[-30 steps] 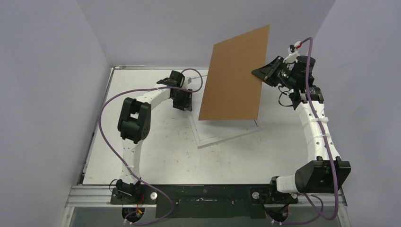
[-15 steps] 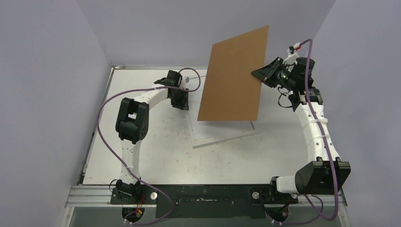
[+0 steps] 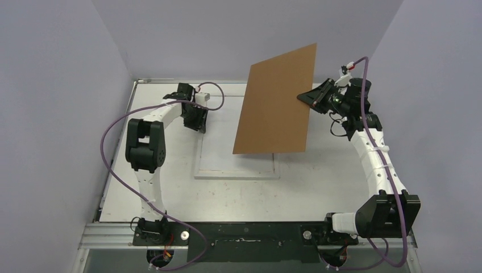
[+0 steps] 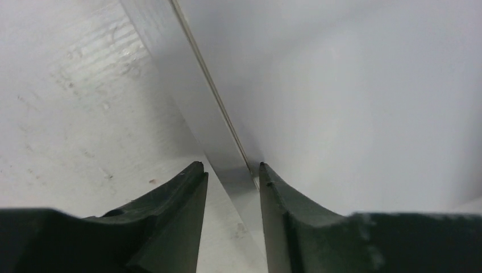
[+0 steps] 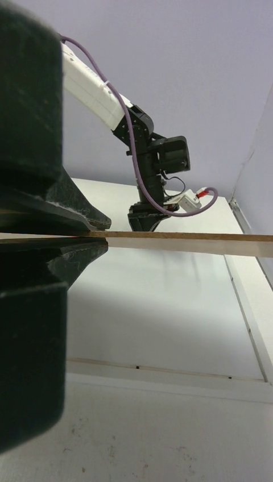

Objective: Put the photo into the frame

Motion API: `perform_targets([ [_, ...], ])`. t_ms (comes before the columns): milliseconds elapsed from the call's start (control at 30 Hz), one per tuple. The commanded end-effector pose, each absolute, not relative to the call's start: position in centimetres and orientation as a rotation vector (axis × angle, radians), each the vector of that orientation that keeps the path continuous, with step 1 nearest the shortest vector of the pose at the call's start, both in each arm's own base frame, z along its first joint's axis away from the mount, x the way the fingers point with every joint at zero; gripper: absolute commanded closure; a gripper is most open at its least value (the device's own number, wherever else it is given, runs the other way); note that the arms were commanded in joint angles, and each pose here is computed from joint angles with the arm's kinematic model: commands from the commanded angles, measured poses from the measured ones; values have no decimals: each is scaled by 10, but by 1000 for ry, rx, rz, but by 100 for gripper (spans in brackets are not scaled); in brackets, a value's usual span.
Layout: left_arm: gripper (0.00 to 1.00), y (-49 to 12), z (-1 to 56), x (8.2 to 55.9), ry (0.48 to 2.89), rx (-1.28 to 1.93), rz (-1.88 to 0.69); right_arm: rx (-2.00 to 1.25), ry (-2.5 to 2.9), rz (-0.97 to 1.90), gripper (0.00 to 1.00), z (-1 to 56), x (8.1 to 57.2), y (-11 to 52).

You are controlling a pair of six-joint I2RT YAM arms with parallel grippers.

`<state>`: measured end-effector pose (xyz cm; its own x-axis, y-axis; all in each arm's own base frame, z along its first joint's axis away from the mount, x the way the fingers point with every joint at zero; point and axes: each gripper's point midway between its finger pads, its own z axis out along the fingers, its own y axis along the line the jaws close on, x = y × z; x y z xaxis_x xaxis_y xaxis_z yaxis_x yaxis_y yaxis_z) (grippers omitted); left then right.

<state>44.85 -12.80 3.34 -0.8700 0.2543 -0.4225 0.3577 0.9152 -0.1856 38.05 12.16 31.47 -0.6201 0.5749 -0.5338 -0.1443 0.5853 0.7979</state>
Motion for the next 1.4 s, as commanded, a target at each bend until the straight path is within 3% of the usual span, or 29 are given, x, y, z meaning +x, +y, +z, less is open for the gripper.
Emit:
perform_targets([
  [0,53,-112,73,444,2627,519,-450,184,1824,1178,95,364,370,147],
  [67,43,-115,94,448,2589,479,-552,172,1836,1192,95,359,371,158],
  [200,36,-110,130,455,2543,358,-723,155,1845,1235,95,354,374,179],
  [567,44,-52,132,449,2545,82,-820,183,1856,1343,95,321,386,217],
  [867,41,-49,172,427,2497,114,-855,168,1893,1279,95,319,401,233],
  [1367,46,-57,105,414,2609,37,-870,224,1929,1366,95,271,415,251],
])
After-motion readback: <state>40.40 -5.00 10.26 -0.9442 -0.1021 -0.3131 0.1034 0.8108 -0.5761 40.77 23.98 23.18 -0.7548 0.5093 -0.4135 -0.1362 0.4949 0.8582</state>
